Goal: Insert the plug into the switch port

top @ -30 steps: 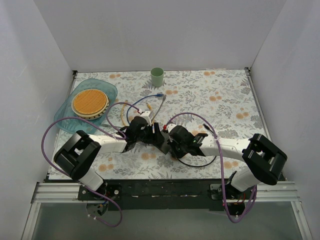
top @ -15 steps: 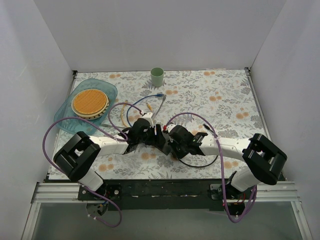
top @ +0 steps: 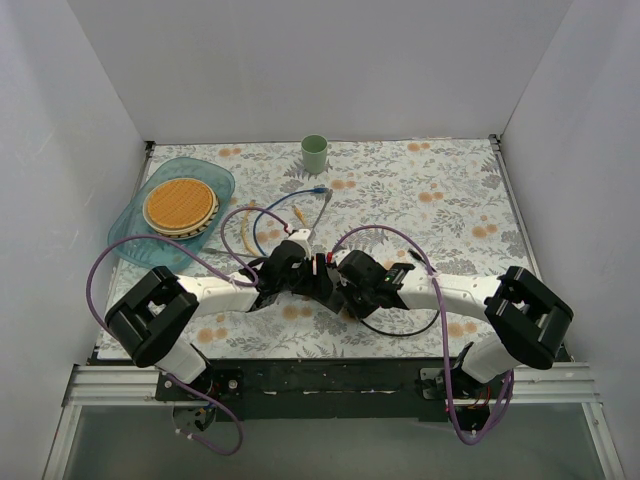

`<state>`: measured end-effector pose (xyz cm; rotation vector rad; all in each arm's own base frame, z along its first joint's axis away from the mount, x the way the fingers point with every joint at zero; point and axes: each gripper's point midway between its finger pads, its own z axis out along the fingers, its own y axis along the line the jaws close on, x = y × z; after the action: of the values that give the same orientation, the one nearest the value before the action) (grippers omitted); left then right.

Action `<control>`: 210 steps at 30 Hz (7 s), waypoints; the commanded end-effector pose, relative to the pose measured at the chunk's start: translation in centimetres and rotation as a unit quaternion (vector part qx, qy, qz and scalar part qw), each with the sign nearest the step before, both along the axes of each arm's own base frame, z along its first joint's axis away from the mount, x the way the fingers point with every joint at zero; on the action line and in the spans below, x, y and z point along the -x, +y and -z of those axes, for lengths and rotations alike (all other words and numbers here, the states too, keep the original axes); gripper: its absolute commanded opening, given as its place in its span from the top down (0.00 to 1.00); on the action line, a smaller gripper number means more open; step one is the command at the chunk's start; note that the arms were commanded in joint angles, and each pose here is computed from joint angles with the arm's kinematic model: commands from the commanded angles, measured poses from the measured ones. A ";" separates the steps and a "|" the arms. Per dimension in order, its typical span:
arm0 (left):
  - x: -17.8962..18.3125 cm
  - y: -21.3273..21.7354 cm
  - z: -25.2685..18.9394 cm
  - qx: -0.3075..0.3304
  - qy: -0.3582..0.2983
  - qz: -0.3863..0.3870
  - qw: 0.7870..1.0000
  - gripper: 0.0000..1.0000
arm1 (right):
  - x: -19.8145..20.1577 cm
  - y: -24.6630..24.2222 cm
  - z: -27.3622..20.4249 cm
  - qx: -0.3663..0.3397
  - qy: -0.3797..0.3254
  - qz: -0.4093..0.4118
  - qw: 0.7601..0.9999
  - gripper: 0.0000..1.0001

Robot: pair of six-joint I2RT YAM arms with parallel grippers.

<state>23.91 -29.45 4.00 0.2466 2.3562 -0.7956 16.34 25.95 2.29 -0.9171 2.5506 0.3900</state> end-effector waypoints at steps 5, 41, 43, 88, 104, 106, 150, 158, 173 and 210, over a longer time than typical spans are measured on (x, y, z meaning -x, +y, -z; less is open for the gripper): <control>10.1 -8.0 -6.6 0.142 0.064 0.218 0.963 0.40 | -6.9 10.3 -10.7 -0.232 -0.149 0.001 0.961 0.99; 8.2 -6.5 -6.0 0.072 0.021 0.126 0.989 0.28 | -5.4 8.1 -10.9 -0.250 -0.159 0.003 0.955 0.98; 6.9 -5.9 -6.1 0.053 0.005 0.095 0.994 0.25 | -4.9 7.4 -10.4 -0.242 -0.153 0.005 0.958 0.91; -9.2 6.6 -8.3 -0.145 -0.053 -0.175 0.972 0.27 | -2.6 -1.6 -10.8 -0.196 -0.178 0.096 0.959 0.24; -18.4 1.6 -2.2 -0.229 -0.060 -0.133 0.962 0.42 | -2.1 -2.7 -11.6 -0.203 -0.169 0.117 0.957 0.23; -19.1 1.2 -2.1 -0.235 -0.065 -0.131 0.961 0.43 | -2.2 -2.9 -11.7 -0.203 -0.171 0.120 0.957 0.23; 1.0 -7.0 -26.9 0.397 -0.164 0.183 0.884 1.00 | -1.7 -4.3 -32.8 -0.377 -0.336 0.066 0.860 0.01; 3.2 -7.5 -24.4 0.398 -0.157 0.183 0.885 1.00 | -2.5 -1.9 -28.9 -0.401 -0.289 0.072 0.866 0.02; 3.3 -4.9 -24.1 0.372 -0.182 0.133 0.900 1.00 | -1.3 -1.2 -26.7 -0.567 -0.179 -0.009 0.804 0.09; 4.8 -4.4 -24.7 0.376 -0.175 0.156 0.896 1.00 | -5.4 -0.1 -32.9 -0.657 -0.161 -0.034 0.736 0.59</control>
<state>19.66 -34.21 27.86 0.3753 1.5728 -1.5949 22.61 26.00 31.13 -0.3069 1.4467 1.5633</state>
